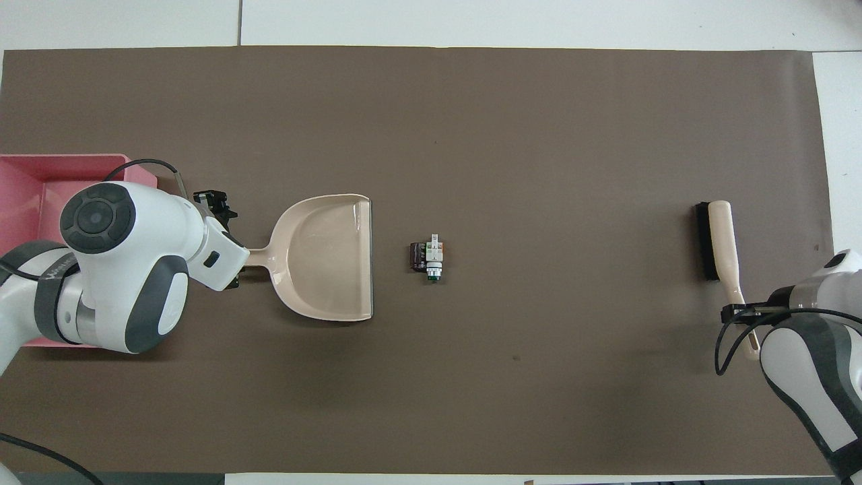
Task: Clean e-waste and dump in bin
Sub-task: 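Grasp the dustpan handle with the left gripper while the right gripper lifts the brush, then carry the brush with the right gripper toward the metal component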
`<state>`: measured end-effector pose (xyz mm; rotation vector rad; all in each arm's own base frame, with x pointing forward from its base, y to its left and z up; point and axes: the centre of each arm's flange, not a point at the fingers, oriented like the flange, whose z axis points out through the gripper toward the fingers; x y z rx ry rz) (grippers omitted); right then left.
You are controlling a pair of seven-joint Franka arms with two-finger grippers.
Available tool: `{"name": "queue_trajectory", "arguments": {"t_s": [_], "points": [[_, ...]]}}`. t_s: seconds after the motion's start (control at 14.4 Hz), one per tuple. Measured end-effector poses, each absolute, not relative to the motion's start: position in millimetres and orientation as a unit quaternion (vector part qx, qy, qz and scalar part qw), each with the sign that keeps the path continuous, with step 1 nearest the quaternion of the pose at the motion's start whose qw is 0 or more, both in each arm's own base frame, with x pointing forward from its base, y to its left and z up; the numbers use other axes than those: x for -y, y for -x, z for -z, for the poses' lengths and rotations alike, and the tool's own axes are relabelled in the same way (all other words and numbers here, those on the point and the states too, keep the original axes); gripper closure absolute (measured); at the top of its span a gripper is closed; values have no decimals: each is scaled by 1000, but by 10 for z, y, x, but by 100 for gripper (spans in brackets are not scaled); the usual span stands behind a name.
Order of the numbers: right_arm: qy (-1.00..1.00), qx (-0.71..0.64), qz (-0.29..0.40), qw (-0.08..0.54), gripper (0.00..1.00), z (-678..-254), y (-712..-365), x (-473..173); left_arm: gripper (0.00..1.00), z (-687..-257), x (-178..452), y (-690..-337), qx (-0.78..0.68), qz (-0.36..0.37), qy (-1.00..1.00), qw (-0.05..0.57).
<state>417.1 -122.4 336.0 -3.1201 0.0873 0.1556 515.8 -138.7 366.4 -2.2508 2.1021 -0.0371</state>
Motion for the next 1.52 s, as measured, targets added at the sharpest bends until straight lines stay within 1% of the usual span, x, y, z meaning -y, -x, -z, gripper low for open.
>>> {"name": "queue_trajectory", "arguments": {"t_s": [0.07,0.14,0.21,0.55,0.76,0.83,0.97,1.04,1.18,1.25,1.38,1.45,1.52], "points": [[998,-28,-50,8,59,-3360,-4171,1224,1,-3618,1385,-5142,-682,8,730,29],[998,-27,-50,8,72,-3360,-4171,1221,1,-3585,1382,-5121,-683,5,730,27],[998,-27,-49,8,74,-3364,-4173,1226,1,-3562,1380,-5105,-683,3,730,26],[998,-28,-49,9,74,-3504,-4272,1253,2,-3511,1403,-5064,-685,0,728,24],[998,-15,-63,13,74,-3793,-4438,1117,4,-3503,1551,-5015,-688,1,725,24],[997,-10,-72,13,74,-3923,-4514,967,5,-3499,1580,-5003,-689,0,724,24],[995,-8,-95,6,74,-4189,-4647,467,7,-3479,1608,-4972,-691,-2,722,23],[995,-6,-101,-1,74,-4275,-4682,163,8,-3464,1607,-4956,-691,-4,722,22],[995,-3,-103,-13,74,-4310,-4687,-387,9,-3452,1599,-4940,-689,-5,725,22],[994,-8,-106,-21,74,-4269,-4667,-658,13,-3456,1598,-4939,-685,-4,728,22],[993,-18,-110,-39,74,-4165,-4615,-1252,40,-3468,1599,-4942,-682,-2,731,23],[993,-20,-109,-47,74,-4142,-4598,-1547,50,-3474,1599,-4942,-682,-1,731,24],[993,-21,-105,-52,74,-4136,-4596,-1807,65,-3479,1599,-4940,-682,-1,731,24]]}}
